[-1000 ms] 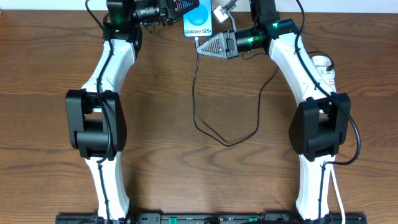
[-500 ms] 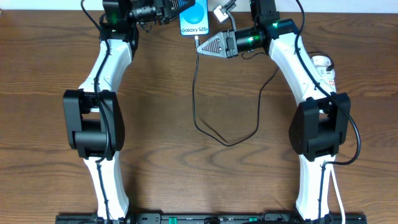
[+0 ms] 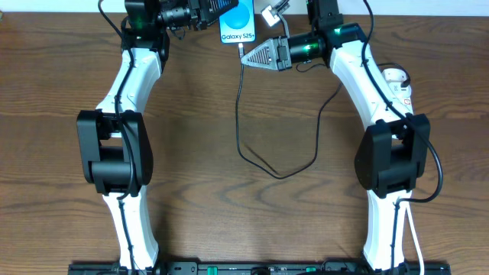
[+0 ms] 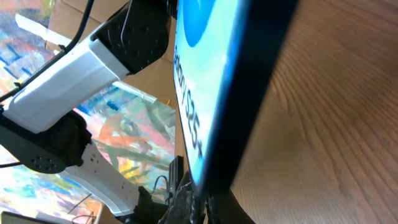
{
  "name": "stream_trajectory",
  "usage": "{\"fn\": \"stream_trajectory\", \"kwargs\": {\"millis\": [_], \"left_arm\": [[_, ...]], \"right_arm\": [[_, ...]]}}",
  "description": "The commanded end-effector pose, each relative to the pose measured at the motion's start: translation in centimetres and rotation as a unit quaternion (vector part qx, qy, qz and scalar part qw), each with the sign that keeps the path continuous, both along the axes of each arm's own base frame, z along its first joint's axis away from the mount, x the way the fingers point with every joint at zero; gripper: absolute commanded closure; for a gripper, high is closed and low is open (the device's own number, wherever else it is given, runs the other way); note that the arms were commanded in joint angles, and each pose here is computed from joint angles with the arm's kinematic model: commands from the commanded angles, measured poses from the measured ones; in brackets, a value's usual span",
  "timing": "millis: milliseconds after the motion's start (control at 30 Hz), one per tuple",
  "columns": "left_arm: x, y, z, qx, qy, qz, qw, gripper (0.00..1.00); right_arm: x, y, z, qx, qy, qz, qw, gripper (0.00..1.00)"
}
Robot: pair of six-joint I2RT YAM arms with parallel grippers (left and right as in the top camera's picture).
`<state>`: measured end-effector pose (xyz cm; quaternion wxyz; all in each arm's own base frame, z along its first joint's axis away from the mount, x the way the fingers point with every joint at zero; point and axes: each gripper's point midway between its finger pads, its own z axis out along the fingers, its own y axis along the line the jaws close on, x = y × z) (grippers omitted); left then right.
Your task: Plug charger to phone and switch on socket
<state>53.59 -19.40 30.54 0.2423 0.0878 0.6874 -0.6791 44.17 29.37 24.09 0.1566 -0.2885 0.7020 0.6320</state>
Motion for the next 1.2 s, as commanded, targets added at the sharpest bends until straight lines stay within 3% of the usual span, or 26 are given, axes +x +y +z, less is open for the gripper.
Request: {"fn": "stream_trajectory", "kwargs": {"millis": [0, 1167], "left_arm": [[-0.26, 0.11, 1.91, 0.0, -0.032, 0.005, 0.999, 0.93], [-0.28, 0.09, 1.91, 0.0, -0.032, 0.005, 0.999, 0.93]], "right_arm": [[-0.69, 0.58, 1.7, 0.011, -0.004, 0.009, 1.0, 0.99], [-0.2, 0.15, 1.85, 0.012, -0.005, 0.003, 1.0, 0.99]]}}
